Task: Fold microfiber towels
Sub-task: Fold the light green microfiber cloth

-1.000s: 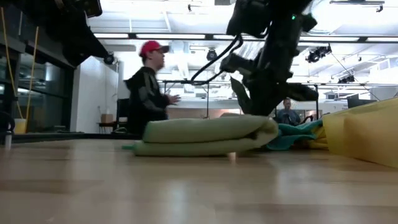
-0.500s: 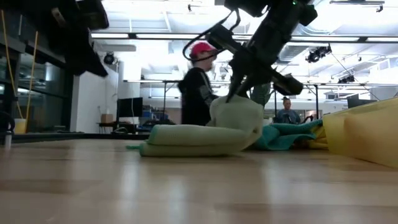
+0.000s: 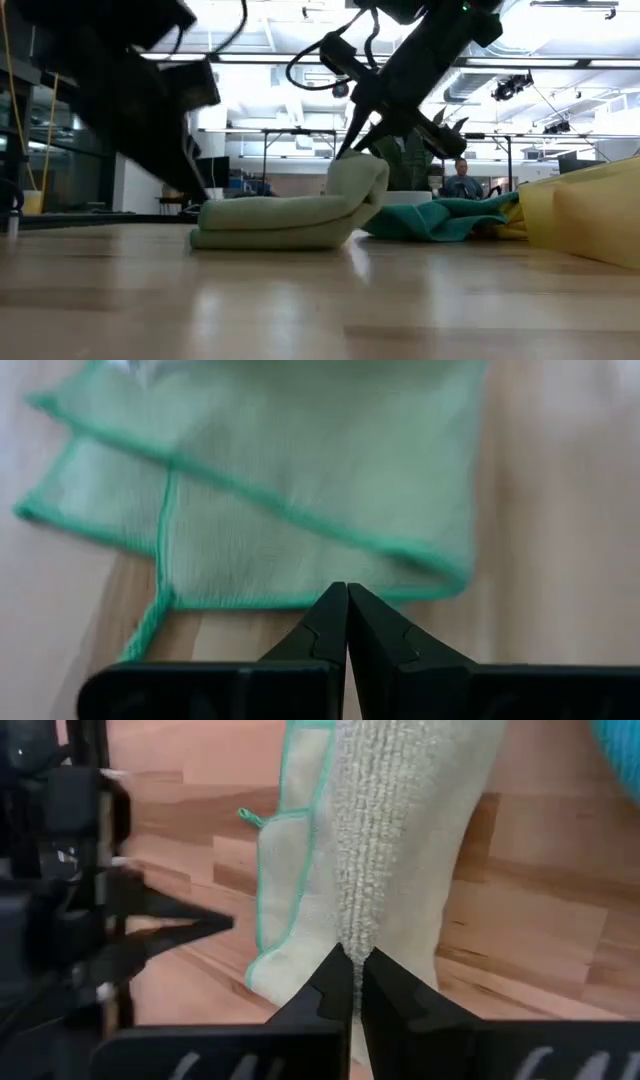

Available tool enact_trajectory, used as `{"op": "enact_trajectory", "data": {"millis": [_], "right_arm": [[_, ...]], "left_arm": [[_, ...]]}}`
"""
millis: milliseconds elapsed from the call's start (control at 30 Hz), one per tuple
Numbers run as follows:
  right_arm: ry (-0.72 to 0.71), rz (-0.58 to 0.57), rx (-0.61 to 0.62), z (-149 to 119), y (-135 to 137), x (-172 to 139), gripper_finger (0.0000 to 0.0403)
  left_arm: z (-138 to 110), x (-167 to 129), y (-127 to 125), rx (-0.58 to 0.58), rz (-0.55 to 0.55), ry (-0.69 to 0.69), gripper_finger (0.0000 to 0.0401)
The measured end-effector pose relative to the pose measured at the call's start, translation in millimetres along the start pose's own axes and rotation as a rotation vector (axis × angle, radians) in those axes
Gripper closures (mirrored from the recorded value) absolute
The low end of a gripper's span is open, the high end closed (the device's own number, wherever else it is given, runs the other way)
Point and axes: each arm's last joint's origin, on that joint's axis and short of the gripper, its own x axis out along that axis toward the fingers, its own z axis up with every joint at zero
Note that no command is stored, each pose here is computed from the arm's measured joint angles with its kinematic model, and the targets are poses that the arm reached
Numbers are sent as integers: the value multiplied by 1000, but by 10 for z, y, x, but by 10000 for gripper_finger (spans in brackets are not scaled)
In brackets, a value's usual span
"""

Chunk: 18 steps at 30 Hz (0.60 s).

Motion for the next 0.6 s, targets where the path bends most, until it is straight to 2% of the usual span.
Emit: {"op": "enact_trajectory", "data": {"millis": [200,600], "right_arm": [[9,-11,-12,-17,-13,8,403],[-21,71,32,-2,60,47,403]], "left_arm": [[-128,235,63,3,63,90,401],[-83,399,61,-37,-16,30,401]]}}
